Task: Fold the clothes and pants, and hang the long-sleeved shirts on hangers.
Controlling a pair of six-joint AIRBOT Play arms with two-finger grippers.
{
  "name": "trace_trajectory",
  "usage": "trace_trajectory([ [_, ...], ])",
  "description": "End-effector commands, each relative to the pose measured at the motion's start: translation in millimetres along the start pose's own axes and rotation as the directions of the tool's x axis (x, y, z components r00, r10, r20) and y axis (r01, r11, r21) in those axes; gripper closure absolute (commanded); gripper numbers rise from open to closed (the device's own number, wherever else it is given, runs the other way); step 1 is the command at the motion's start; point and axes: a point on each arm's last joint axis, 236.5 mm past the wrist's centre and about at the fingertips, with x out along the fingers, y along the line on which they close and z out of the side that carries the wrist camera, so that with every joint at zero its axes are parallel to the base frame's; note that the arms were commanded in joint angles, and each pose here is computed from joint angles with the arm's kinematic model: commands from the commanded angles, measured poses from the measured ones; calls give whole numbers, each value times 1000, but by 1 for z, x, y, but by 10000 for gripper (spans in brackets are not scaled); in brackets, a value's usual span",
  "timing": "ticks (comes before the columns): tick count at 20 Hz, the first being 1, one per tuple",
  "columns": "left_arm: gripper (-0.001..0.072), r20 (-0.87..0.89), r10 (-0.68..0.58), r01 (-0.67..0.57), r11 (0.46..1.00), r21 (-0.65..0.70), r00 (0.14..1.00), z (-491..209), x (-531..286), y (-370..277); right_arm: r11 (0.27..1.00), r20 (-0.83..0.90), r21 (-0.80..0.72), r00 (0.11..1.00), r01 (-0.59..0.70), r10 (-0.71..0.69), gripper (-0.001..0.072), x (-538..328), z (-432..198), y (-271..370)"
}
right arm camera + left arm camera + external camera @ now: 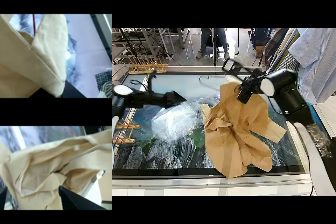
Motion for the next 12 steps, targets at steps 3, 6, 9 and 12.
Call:
trace_trajectory([
  [3,1,-201,-35,8,991,-131,979,-77,114,10,988,96,142,993,55,-69,686,-52,16,-25],
  [6,1,-210,-54,38,996,-78,976,-93,162,4,987,138,155,988,48,-69,685,-70,23,-25],
  [9,10,-137,4,-12,998,-62,991,-82,181,12,986,154,160,986,43,-68,685,-78,25,-25],
  [12,314,27,16,-12,992,-129,1000,-43,183,14,986,173,167,984,19,-48,685,-82,29,-20],
])
